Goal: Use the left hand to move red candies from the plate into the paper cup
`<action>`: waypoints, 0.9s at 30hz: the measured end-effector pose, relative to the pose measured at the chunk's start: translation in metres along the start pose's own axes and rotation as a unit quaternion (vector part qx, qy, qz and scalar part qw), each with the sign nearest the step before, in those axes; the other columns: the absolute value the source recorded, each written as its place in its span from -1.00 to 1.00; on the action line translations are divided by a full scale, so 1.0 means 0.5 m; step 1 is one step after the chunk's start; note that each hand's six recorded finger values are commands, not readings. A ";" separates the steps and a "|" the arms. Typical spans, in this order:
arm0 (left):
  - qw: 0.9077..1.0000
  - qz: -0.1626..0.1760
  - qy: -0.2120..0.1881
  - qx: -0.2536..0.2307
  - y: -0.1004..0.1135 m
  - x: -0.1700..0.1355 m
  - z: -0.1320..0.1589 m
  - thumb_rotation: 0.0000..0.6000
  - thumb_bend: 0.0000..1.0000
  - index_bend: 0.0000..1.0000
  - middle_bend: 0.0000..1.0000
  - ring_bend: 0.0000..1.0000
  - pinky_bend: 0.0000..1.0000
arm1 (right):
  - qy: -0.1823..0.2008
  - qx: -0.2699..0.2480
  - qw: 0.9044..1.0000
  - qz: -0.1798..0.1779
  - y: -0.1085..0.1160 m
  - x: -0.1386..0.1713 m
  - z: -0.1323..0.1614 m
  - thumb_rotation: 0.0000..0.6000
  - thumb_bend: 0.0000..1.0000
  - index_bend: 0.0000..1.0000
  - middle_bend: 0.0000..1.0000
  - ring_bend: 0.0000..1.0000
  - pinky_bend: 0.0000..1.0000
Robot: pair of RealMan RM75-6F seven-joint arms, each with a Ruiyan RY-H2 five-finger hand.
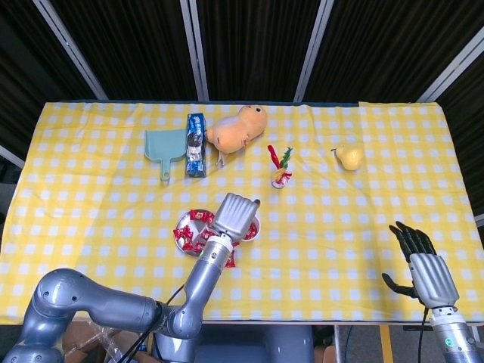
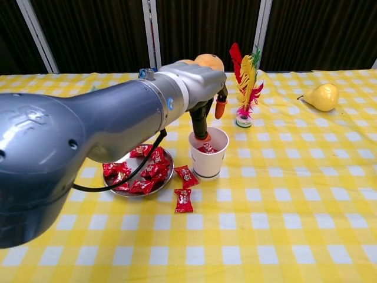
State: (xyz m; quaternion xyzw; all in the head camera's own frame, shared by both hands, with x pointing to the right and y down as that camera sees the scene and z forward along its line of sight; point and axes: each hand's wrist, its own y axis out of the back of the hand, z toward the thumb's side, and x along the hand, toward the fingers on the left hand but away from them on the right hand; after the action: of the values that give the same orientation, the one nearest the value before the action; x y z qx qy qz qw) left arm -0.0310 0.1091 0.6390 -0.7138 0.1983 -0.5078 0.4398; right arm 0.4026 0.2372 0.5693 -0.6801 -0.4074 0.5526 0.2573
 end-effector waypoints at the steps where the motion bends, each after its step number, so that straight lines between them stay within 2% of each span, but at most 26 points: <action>1: 1.000 0.002 0.000 -0.003 0.005 -0.002 -0.004 1.00 -0.44 -0.24 0.04 0.68 0.87 | 0.000 0.000 1.000 0.000 0.000 0.000 0.000 1.00 -0.32 -1.00 -1.00 -1.00 -1.00; 6: 1.000 0.014 0.005 -0.020 0.030 -0.016 -0.030 1.00 -0.46 -0.28 -0.04 0.68 0.87 | 0.000 0.002 1.000 -0.001 0.000 0.001 0.000 1.00 -0.32 -1.00 -1.00 -1.00 -1.00; 11: 0.999 0.015 0.017 -0.024 0.031 -0.033 -0.067 1.00 -0.60 -0.39 -0.22 0.68 0.87 | -0.002 0.003 1.000 -0.002 0.001 0.002 -0.001 1.00 -0.32 -1.00 -1.00 -1.00 -1.00; 14: 0.999 -0.002 0.031 -0.008 0.011 -0.048 -0.103 1.00 -0.62 -0.43 -0.28 0.68 0.87 | -0.001 0.004 1.000 -0.001 0.000 0.002 0.000 1.00 -0.32 -1.00 -1.00 -1.00 -1.00; 18: 0.998 -0.042 0.055 0.005 -0.037 -0.070 -0.153 1.00 -0.63 -0.44 -0.29 0.68 0.87 | 0.000 0.006 1.000 -0.001 -0.002 0.002 0.001 1.00 -0.32 -1.00 -1.00 -1.00 -1.00; 27: 0.994 -0.102 0.044 0.023 -0.124 -0.097 -0.176 1.00 -0.63 -0.42 -0.29 0.68 0.87 | -0.003 0.006 1.000 -0.002 -0.001 0.003 0.000 1.00 -0.32 -1.00 -1.00 -1.00 -1.00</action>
State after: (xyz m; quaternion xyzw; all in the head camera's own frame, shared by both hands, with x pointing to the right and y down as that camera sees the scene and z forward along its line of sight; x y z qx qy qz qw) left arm -0.1399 0.1399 0.6722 -0.6967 0.1322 -0.5853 0.3931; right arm 0.4028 0.2385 0.5691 -0.6761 -0.4065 0.5562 0.2613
